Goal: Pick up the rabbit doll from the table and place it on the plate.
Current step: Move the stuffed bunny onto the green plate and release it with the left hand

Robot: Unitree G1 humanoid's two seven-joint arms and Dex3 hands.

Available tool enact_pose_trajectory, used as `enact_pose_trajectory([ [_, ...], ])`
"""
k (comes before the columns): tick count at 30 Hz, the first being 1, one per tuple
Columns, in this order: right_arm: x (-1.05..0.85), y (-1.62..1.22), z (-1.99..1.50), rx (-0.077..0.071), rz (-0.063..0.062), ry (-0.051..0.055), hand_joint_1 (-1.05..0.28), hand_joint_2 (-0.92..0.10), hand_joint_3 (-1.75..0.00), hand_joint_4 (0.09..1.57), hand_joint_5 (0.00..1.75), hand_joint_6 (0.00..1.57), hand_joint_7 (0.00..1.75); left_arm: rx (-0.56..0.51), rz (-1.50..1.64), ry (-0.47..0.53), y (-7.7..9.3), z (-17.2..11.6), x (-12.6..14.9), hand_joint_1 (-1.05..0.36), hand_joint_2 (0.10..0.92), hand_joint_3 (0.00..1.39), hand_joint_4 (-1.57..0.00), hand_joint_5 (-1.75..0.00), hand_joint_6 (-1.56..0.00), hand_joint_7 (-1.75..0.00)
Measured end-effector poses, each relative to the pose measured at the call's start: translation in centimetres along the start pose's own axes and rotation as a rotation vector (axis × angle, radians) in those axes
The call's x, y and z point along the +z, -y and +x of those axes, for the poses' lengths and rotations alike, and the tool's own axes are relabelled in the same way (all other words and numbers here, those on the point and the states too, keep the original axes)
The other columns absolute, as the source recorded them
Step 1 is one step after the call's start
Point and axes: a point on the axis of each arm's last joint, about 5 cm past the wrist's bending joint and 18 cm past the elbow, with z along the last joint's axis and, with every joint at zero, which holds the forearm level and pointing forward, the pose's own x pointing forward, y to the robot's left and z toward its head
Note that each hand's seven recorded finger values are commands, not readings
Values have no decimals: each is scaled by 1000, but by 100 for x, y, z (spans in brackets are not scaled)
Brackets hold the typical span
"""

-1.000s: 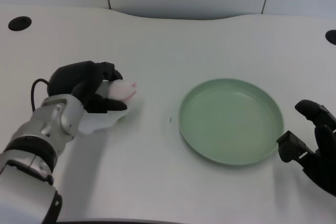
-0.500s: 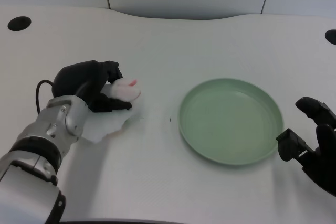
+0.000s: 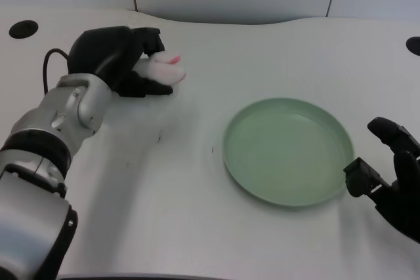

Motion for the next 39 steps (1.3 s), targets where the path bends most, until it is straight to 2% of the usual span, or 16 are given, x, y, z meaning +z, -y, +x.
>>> enact_pose_trajectory([
  [2, -2, 2, 4, -1, 1, -1, -675, -921, -128, 593, 1746, 692, 1278, 6, 0, 17, -26, 19, 20, -592, 917, 4, -801, -1717, -710, -1527],
  [6, -8, 7, 9, -10, 2, -4, -676, -921, -134, 606, 1746, 684, 1300, 12, -7, 41, -53, 44, 54, -588, 917, 6, -771, -1745, -650, -1608],
  [9, -21, 13, 14, -19, 5, -9, -675, -921, -140, 609, 1746, 679, 1303, 12, -19, 65, -62, 84, 128, -591, 919, 8, -773, -1746, -618, -1668],
  [11, -31, 12, 20, -18, 6, -9, -674, -921, -144, 610, 1746, 678, 1304, 18, -27, 89, -74, 115, 185, -593, 920, 9, -774, -1746, -612, -1678],
  [14, -33, 10, 25, -18, -1, -2, -673, -921, -150, 613, 1746, 680, 1308, 19, -46, 133, -54, 166, 319, -605, 915, 4, -822, -1746, -608, -1730],
  [18, -70, -17, 70, -5, 9, 3, -675, -921, -151, 614, 1746, 680, 1306, 8, -90, 235, 17, 240, 606, -642, 921, 27, -841, -1746, -610, -1746],
  [23, -90, -28, 82, -8, 16, 3, -673, -921, -149, 613, 1746, 676, 1302, -15, -118, 310, 115, 265, 844, -673, 921, 56, -832, -1746, -614, -1746],
  [25, -96, -34, 87, -6, 12, 9, -674, -921, -175, 608, 1746, 668, 1323, -27, -117, 328, 148, 266, 902, -693, 921, 77, -815, -1746, -614, -1746],
  [28, -124, -59, 106, 1, 14, 15, -672, -921, -166, 617, 1746, 655, 1369, -48, -114, 359, 206, 261, 998, -674, 921, 70, -819, -1746, -613, -1746],
  [30, -142, -90, 130, 9, 15, 16, -677, -921, -171, 620, 1746, 643, 1413, -66, -113, 386, 257, 254, 1083, -680, 921, 75, -817, -1746, -612, -1746],
  [32, -152, -119, 142, 17, 13, 20, -682, -921, -170, 620, 1746, 634, 1428, -87, -115, 413, 307, 246, 1173, -681, 921, 81, -815, -1746, -612, -1746],
  [34, -154, -144, 135, 17, 7, 30, -677, -921, -161, 614, 1746, 642, 1395, -110, -102, 445, 358, 232, 1255, -671, 921, 87, -805, -1746, -607, -1746],
  [36, -165, -170, 136, 18, 9, 39, -674, -921, -156, 613, 1746, 650, 1372, -120, -104, 466, 384, 223, 1306, -665, 921, 90, -803, -1746, -605, -1746],
  [39, -181, -195, 118, 21, 11, 45, -675, -921, -158, 609, 1746, 653, 1355, -128, -114, 477, 401, 217, 1342, -658, 921, 92, -817, -1746, -611, -1746],
])
